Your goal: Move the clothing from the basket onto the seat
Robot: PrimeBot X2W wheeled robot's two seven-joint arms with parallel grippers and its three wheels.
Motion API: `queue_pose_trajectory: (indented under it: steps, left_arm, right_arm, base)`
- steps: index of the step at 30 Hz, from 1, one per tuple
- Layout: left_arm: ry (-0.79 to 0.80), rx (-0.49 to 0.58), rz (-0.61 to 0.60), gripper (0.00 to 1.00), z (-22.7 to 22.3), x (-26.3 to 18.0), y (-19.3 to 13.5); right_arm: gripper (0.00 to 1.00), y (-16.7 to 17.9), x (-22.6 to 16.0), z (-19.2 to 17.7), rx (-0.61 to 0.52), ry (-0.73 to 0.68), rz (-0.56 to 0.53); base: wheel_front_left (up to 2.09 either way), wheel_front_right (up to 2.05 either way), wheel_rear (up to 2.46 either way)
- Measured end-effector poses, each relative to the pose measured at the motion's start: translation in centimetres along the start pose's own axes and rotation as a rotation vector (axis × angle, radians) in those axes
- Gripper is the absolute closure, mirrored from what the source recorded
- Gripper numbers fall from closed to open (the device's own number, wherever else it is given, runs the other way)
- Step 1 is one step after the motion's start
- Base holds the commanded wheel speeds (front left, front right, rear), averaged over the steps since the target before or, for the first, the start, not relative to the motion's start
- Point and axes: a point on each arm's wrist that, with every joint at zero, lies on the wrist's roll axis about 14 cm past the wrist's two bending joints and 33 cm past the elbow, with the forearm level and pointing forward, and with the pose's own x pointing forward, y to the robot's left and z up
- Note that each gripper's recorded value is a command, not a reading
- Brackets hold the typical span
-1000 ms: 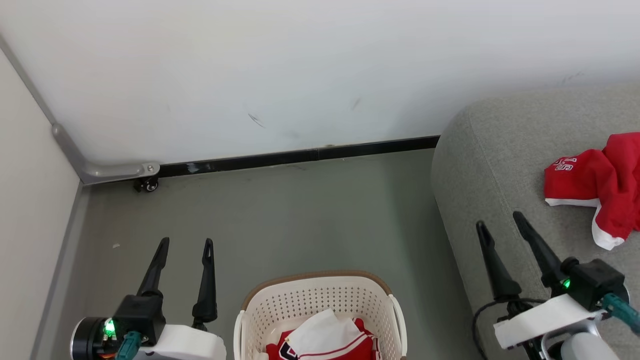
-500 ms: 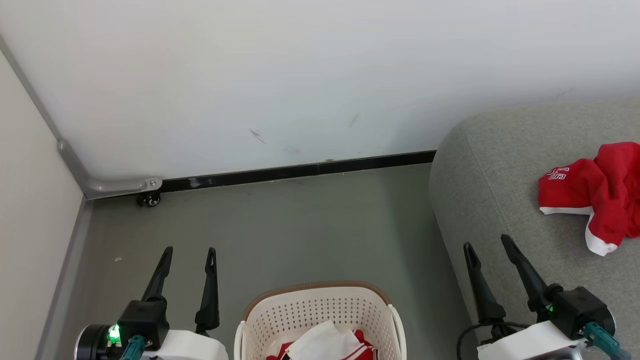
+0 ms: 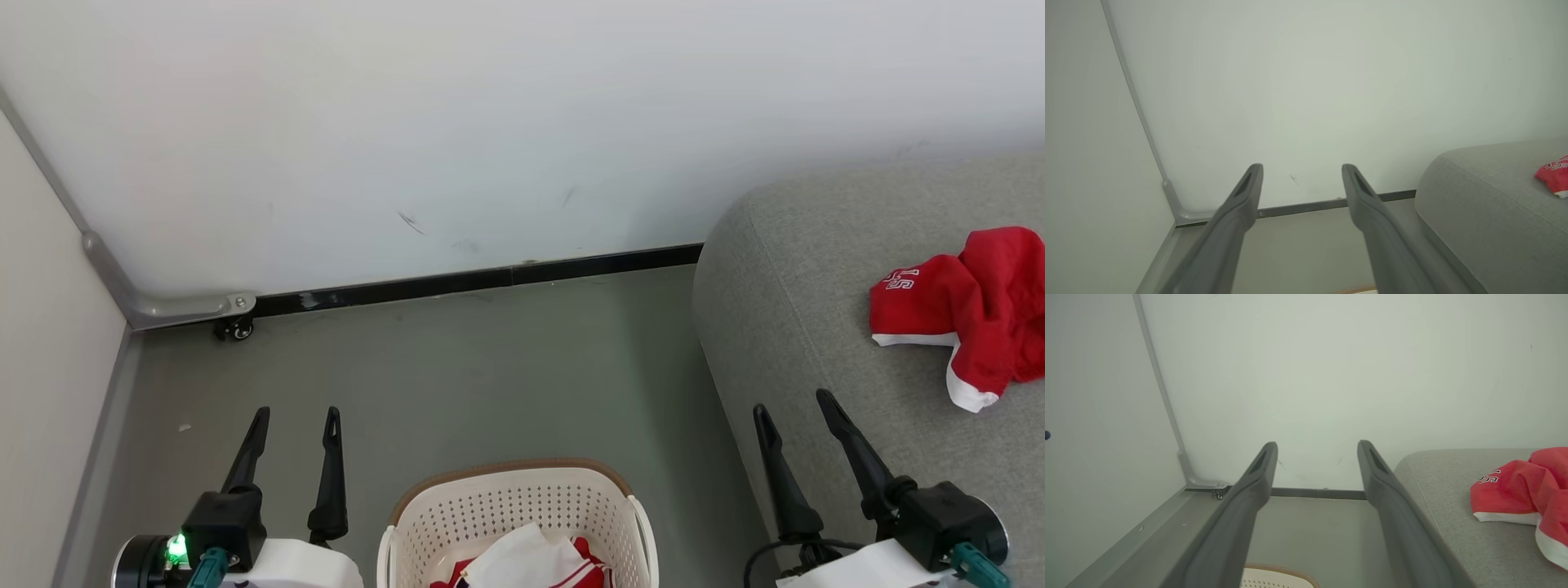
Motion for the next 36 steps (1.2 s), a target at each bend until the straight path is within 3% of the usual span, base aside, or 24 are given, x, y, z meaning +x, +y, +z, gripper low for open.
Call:
queue_pose_trajectory:
  steps: [21, 36]
  left_arm:
    - [0.041, 0.026, 0.005, 0.0, -1.5, 0.4, 0.7]
    - [0.141, 0.106, -0.091, 0.0, -5.2, 2.1, -0.4]
  right_arm:
    - [0.0, -0.7, 0.0, 0.6, -0.02, -0.003, -0.028]
    - [0.0, -4.0, 0.3, 1.6, -0.059, -0.026, -0.126]
  base:
    - [0.0, 0.0, 0.0]
    - [0.0, 0.0, 0.0]
